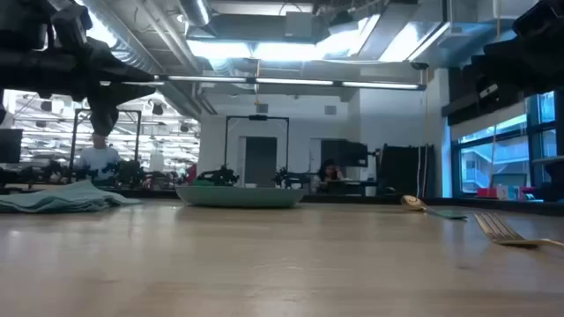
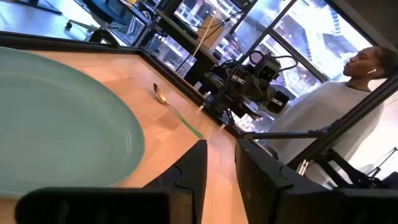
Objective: Set table place
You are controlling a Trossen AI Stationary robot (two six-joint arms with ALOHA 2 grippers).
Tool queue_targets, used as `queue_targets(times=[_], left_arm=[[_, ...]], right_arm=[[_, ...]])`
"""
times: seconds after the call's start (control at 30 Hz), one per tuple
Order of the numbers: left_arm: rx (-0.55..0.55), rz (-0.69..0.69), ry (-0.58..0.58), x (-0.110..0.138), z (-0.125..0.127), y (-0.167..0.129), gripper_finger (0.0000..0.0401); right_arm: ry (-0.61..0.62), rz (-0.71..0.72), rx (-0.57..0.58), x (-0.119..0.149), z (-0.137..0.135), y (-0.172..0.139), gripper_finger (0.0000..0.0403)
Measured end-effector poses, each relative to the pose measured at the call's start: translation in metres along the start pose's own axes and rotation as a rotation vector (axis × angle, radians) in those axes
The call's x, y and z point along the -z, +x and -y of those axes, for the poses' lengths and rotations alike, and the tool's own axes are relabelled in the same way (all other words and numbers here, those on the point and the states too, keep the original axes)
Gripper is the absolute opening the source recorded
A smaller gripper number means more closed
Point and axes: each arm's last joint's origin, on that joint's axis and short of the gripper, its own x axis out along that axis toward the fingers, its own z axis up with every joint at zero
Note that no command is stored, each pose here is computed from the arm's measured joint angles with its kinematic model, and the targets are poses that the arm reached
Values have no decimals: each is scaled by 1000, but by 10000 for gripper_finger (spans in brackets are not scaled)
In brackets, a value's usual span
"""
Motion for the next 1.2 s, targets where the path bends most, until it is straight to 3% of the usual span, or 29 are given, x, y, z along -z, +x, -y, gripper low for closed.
queue_targets(times=[1.2], left_arm=[[0,0,0,0,0,0,34]], right_arm=[[0,0,0,0,0,0,84]])
